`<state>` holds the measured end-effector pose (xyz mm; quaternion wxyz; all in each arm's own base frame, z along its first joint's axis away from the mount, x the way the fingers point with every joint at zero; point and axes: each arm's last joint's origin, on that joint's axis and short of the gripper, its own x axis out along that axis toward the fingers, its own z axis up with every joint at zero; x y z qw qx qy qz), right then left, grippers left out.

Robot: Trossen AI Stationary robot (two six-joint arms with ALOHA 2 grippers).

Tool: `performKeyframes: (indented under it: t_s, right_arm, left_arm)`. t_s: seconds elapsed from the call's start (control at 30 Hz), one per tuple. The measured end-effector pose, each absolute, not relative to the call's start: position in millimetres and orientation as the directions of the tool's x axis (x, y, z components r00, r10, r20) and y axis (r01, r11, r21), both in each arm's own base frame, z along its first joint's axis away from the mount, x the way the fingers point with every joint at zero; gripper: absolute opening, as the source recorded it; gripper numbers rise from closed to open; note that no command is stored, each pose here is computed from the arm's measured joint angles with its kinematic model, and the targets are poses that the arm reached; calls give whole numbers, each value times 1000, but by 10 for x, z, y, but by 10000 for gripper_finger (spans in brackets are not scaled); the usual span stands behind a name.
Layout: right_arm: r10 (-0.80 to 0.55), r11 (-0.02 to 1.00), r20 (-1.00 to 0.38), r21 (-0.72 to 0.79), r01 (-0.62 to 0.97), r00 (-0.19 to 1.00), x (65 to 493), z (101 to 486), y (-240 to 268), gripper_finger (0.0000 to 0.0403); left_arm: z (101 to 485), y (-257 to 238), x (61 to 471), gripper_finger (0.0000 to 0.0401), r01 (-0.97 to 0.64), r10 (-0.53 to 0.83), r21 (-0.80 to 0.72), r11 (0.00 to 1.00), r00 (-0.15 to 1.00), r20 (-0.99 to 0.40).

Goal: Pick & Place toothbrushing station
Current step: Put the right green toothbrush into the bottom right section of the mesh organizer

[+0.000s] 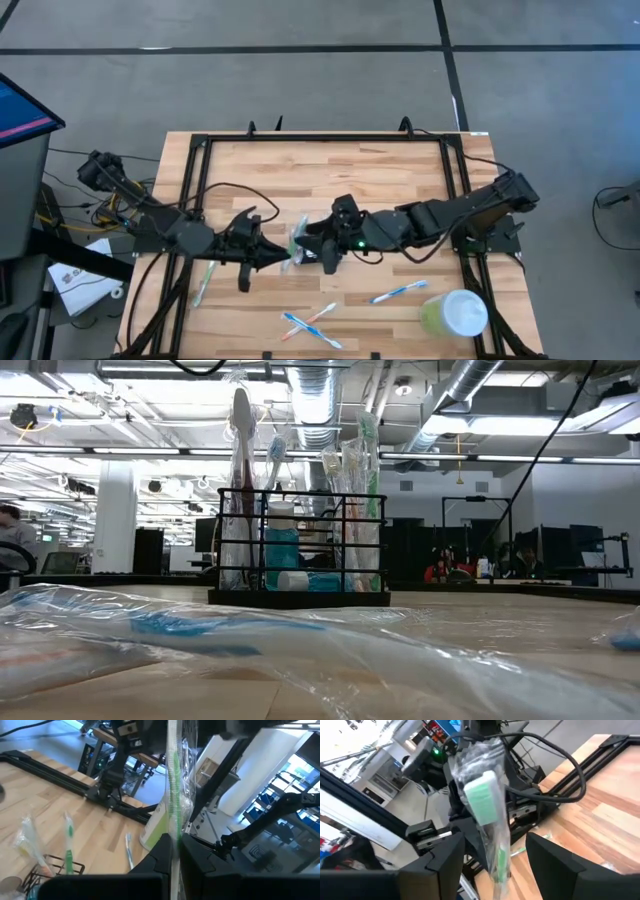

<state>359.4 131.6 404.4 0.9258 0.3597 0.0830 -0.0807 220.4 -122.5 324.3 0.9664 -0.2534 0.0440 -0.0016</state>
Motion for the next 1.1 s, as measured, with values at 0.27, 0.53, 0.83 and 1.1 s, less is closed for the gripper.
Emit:
performKeyframes:
  t_s: [0.27,0.53,0.83,1.1]
  right_arm:
    - [-106,725,-197,656,211,975,3606,4070,1265,195]
    - [-109,725,-200,654,215,974,3606,4066,1262,149]
    - [-114,739,-258,624,255,959,3590,4008,1251,15]
    - [-103,742,-269,620,254,958,3560,4011,1284,7]
  left_arm:
    - [3231,-1121,2279,6,-10,-43,-506,862,995,-93]
    - [3232,-1107,2286,6,-12,-40,-503,864,995,-93]
    - [3231,-1112,2284,23,-3,-52,-499,866,994,-95]
    - [3350,-1060,2176,134,31,-64,-509,860,997,-49]
